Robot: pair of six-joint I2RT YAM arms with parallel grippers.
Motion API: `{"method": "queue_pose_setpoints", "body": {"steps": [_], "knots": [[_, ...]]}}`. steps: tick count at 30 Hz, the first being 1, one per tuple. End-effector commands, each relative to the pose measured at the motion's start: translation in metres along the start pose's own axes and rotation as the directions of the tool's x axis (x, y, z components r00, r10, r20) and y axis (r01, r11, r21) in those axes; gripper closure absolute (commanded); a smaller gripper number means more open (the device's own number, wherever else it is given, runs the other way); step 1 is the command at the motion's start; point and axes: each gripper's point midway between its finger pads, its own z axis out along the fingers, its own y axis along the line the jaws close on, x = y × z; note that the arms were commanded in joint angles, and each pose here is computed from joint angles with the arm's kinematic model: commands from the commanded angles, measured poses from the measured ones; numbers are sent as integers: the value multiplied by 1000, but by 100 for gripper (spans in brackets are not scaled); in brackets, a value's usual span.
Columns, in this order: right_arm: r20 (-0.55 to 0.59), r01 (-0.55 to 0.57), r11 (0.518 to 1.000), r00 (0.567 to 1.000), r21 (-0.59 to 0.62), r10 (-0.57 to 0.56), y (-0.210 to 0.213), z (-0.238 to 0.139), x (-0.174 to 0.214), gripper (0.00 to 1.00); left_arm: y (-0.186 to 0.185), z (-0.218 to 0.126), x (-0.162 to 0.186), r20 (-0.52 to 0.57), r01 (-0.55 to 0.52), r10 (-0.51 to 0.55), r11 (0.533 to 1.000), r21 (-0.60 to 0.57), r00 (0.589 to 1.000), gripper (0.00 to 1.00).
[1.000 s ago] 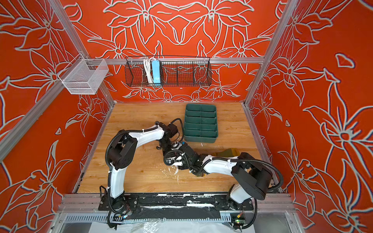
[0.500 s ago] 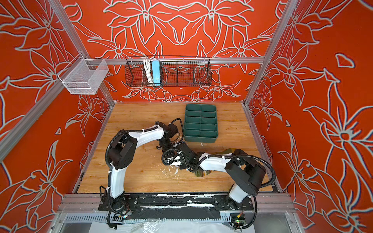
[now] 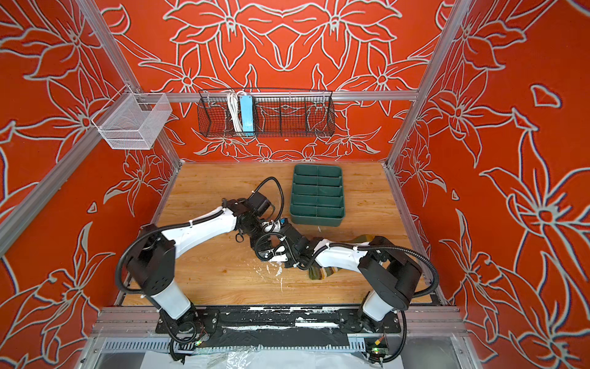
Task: Roll the socks
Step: 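Hold the rolled purple sock with right gripper while left gripper releases and withdraws, then carry the rolled purple sock with right gripper to the green tray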
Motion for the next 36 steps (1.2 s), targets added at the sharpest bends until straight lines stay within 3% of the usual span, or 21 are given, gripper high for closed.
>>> {"method": "queue_pose_setpoints", "body": {"steps": [1,5,9,13,16,19,23,26,28,31,33,36], "knots": [[-61,-27,981,998,-190,16,38,-4,17,100,14,-36,-18,169,-27,61,980,-196,984,32],[-52,-58,955,998,-291,45,45,-12,13,100,17,-85,-16,322,14,130,912,-409,938,20],[-79,-105,913,994,-395,81,45,-21,11,100,18,-139,-3,381,87,173,812,-578,908,19],[-92,-200,829,980,-522,179,43,-33,1,100,15,-190,8,416,154,210,710,-687,885,18],[-109,-279,744,957,-607,270,38,-42,-8,100,0,-215,6,447,141,278,698,-702,850,17],[-156,-347,651,930,-676,334,35,-48,-11,100,-27,-222,-6,460,30,374,749,-662,805,18],[-222,-430,513,882,-743,416,26,-48,-10,100,-62,-202,-25,447,-227,513,803,-551,733,19],[-235,-455,450,855,-769,462,18,-39,-10,100,-64,-168,-30,406,-321,517,828,-459,753,21],[-252,-463,421,848,-780,467,17,-33,-7,100,-63,-133,-28,302,-401,550,807,-434,779,23],[-281,-482,392,837,-784,469,13,-25,-2,100,-61,-78,-23,131,-516,616,741,-430,776,26],[-298,-493,373,830,-786,471,12,-23,1,100,-63,-55,-25,118,-520,611,746,-416,783,29],[-291,-494,375,827,-784,481,6,-22,3,100,-62,-32,-32,177,-424,516,820,-385,838,35]]}}
